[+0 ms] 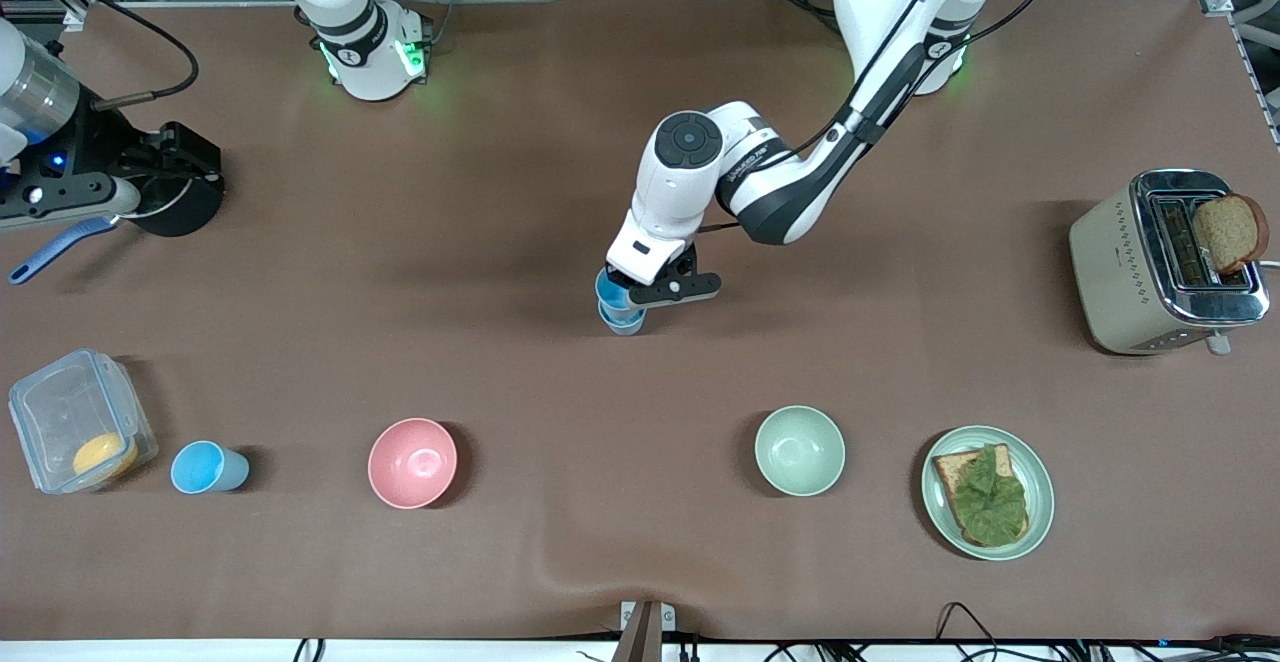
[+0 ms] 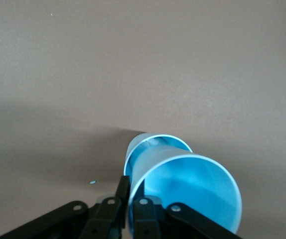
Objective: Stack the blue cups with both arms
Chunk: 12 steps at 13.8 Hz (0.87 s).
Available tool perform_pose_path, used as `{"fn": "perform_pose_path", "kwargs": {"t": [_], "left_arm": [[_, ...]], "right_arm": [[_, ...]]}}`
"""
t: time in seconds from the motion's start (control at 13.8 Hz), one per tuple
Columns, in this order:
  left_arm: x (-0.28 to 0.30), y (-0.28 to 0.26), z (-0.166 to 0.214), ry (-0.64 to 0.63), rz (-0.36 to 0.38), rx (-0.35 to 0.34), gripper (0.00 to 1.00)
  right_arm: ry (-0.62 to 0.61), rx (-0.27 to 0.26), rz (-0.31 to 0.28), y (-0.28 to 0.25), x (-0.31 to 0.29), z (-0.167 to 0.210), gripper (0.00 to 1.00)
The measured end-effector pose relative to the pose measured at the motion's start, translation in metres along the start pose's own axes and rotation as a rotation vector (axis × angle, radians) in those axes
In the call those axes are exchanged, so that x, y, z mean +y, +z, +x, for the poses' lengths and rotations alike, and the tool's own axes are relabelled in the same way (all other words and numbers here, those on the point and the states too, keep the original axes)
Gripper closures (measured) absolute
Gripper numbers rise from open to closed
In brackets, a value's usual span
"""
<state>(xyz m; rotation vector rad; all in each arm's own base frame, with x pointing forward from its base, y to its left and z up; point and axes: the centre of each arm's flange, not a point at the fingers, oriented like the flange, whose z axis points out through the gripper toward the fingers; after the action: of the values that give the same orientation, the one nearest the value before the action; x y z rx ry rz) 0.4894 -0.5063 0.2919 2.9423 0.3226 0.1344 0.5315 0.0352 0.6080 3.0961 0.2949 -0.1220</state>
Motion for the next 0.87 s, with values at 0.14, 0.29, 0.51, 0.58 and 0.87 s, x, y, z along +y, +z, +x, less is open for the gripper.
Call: {"fn": "perform_pose_path", "kwargs": {"t": [0.14,0.29,0.51,0.58,0.87], "left_arm": [[0.003,-0.008,0.006,0.006,-0.006,0.026,0.67],[0.004,-0.025,0.016,-0.001,-0.01,0.05,0.46],[-0.01,-0.075,0.053,-0.049,0.034,0.099,0.17],[-0.02,-0.097,0.072,-0.072,0.058,0.114,0.06],[-0.091,-0.176,0.159,-0.12,0.132,0.151,0.0]], "right_arm": [[0.006,-0.008,-0.008,0.001,0.004,0.0,0.0],[0.007,-0.011,-0.008,0.002,0.005,-0.001,0.0],[0.004,-0.01,-0.009,0.001,0.003,0.0,0.0],[0.004,-0.01,-0.009,0.001,0.003,-0.001,0.0],[0.002,-0.01,-0.009,0.0,0.002,-0.001,0.0]]}}
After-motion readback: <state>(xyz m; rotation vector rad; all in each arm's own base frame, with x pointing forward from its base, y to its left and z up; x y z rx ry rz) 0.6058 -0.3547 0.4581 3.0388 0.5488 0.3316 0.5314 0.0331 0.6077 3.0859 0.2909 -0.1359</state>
